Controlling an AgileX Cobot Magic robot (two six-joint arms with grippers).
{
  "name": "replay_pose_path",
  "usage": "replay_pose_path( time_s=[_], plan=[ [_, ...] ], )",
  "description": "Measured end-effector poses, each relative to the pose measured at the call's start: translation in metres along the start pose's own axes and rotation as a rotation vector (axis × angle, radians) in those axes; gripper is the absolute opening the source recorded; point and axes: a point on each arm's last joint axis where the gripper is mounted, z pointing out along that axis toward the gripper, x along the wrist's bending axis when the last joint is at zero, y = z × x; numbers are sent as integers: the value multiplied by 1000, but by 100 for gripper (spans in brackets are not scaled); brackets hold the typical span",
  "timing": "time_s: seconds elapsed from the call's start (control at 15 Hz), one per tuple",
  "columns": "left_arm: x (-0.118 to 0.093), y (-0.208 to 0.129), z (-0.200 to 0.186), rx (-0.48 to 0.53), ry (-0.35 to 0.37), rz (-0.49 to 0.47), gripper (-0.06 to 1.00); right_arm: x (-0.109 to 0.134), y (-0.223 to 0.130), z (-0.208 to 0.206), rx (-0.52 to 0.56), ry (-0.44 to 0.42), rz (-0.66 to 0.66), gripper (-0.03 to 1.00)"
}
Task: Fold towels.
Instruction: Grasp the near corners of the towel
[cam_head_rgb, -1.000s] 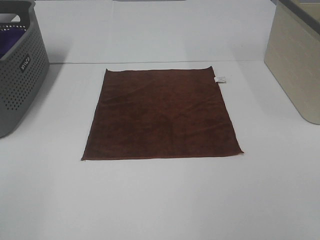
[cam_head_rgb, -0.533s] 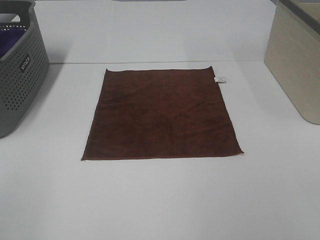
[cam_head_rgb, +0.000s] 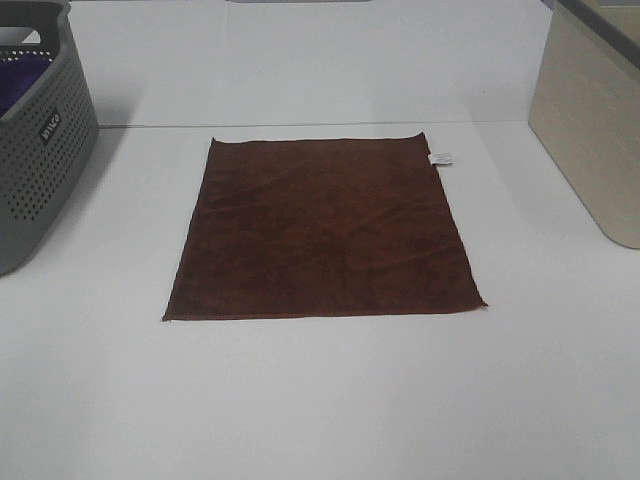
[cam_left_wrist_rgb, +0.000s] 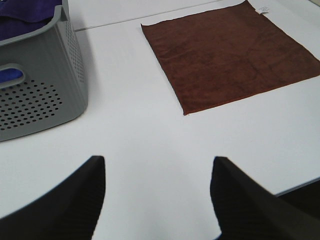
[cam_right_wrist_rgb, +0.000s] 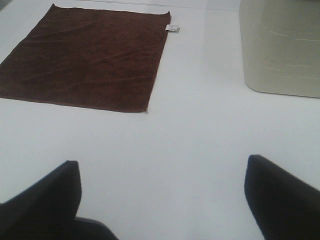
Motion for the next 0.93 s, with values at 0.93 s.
replay_pose_path(
  time_s=[0.93],
  plan=[
    [0, 0, 0, 0, 0, 0, 59, 0, 0, 0, 0, 0, 0, 83]
  ],
)
